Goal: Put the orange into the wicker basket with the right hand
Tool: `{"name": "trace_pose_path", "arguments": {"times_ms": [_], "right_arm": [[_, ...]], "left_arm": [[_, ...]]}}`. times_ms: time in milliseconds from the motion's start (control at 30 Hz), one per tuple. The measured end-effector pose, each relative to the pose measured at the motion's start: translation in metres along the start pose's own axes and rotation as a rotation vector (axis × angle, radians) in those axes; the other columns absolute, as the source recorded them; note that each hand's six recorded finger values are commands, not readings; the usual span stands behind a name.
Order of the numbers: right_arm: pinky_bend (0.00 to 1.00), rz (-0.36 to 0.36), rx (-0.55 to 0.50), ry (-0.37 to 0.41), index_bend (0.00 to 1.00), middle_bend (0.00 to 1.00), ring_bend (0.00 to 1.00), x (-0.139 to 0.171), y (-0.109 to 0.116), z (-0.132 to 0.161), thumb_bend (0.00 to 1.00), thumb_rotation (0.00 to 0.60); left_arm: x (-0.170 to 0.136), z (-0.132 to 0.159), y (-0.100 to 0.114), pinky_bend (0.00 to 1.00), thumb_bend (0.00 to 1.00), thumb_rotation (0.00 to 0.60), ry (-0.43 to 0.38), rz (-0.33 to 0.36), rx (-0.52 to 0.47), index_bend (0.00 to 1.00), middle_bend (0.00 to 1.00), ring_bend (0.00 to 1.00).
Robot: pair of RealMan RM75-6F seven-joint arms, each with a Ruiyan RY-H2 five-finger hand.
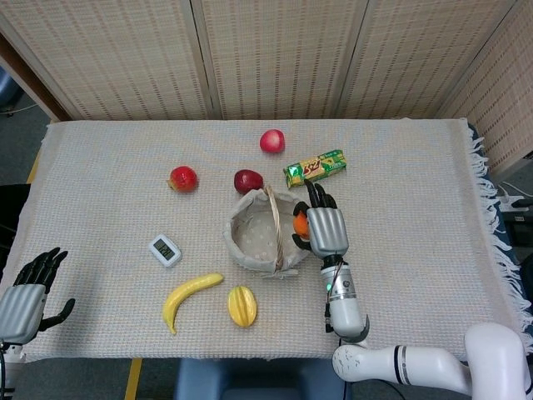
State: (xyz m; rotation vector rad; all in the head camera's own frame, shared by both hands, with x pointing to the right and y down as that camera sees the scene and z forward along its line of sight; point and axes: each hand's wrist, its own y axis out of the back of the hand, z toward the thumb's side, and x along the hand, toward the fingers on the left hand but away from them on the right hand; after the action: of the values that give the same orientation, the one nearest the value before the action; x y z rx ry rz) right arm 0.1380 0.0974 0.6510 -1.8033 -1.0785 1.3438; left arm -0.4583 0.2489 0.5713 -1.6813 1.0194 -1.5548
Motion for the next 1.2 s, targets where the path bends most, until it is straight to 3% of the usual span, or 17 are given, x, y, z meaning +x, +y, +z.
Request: {"name": "trace_pose_path", "arguments": {"times_ms": [300,567,600,667,700,900,1000,1200], "right_arm": [[0.13,-0.008,-0.043,-0.051,0.6,0.0,0.0,-0.013,0.0,0.002,0.13,0.6],[0.09,0.003,-0.086,-0.043,0.61,0.0,0.0,-0.022,-0.015,0.028,0.13,0.6],[0.09,-0.001,-0.086,-0.038,0.52,0.0,0.0,-0.022,-0.015,0.03,0.13,0.6],[0.08,-0.013,-0.101,-0.026,0.08,0.0,0.0,-0.023,-0.015,0.037,0.13,0.6],[0.08,-0.018,-0.111,-0.022,0.0,0.0,0.0,-0.024,-0.014,0.039,0.13,0.6],[0.08,-0.064,-0.116,0.011,0.0,0.0,0.0,-0.027,0.0,0.051,0.12,0.588],[0.08,-0.056,-0.116,0.006,0.0,0.0,0.0,-0.027,0.003,0.049,0.11,0.554],[0.06,-0.044,-0.115,0.018,0.0,0.0,0.0,-0.02,0.01,0.046,0.11,0.551]], "left_arm": [[0.0,0.002,0.0,0.11,0.33,0.6,-0.003,0.001,0.002,0.0,0.0,0.0],[0.0,0.001,0.0,0.11,0.33,0.6,-0.002,-0.004,-0.005,0.0,0.0,0.0],[0.0,0.0,0.0,0.11,0.33,0.6,-0.003,-0.004,-0.006,0.0,0.0,0.0],[0.0,0.001,0.0,0.11,0.33,0.6,-0.005,-0.004,-0.006,0.0,0.0,0.0],[0.0,0.001,0.0,0.11,0.33,0.6,-0.006,-0.005,-0.006,0.0,0.0,0.0],[0.0,0.001,0.0,0.11,0.33,0.6,-0.007,-0.007,-0.007,0.0,0.0,0.0],[0.0,0.001,0.0,0.11,0.33,0.6,-0.01,-0.006,-0.004,0.0,0.0,0.0],[0.0,0.0,0.0,0.1,0.33,0.6,-0.002,-0.006,-0.004,0.0,0.0,0.0]]}}
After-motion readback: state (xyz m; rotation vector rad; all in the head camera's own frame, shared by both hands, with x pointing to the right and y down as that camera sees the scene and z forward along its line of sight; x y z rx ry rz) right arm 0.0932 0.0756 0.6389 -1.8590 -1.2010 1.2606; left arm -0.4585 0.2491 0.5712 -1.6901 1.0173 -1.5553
